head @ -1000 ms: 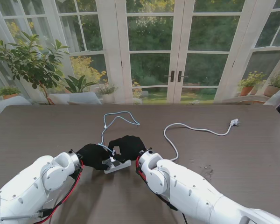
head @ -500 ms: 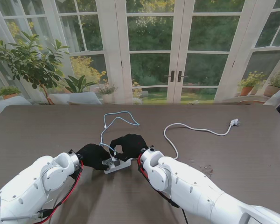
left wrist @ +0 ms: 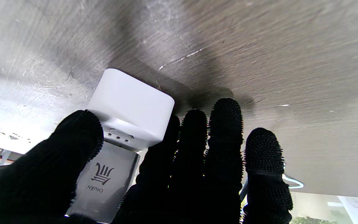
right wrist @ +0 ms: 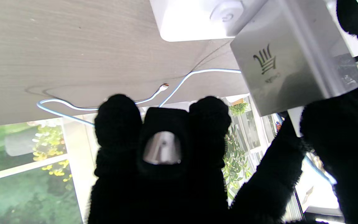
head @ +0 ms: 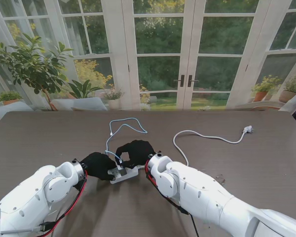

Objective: Set up the charging station

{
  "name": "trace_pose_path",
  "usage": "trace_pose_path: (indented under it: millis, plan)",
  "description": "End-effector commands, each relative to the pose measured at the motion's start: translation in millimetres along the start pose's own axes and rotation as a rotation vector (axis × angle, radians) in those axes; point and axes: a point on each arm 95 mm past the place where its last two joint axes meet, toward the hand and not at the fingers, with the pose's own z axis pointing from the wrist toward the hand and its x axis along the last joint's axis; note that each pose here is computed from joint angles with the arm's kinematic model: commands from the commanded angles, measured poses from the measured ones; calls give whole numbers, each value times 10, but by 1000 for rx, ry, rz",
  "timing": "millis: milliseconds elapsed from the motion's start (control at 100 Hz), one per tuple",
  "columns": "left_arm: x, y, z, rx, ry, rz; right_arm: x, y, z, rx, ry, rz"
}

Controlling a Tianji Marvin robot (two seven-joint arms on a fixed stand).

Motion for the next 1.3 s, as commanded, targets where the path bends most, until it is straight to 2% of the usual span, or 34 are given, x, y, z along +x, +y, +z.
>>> trace_pose_path:
  millis: [0, 460, 970, 1290]
  plan:
    - [13, 262, -48, -81, -2, -8, -438, -696, -478, 227, -117, -58]
    - [12, 256, -57, -85, 1, -3, -473, -686, -502, 270, -113, -83]
    - [28, 267, -45, -95, 7, -8, -420, -553, -493, 219, -105, -110]
    - [39, 273, -38, -99, 9, -11, -330, -377, -462, 152, -107, -94]
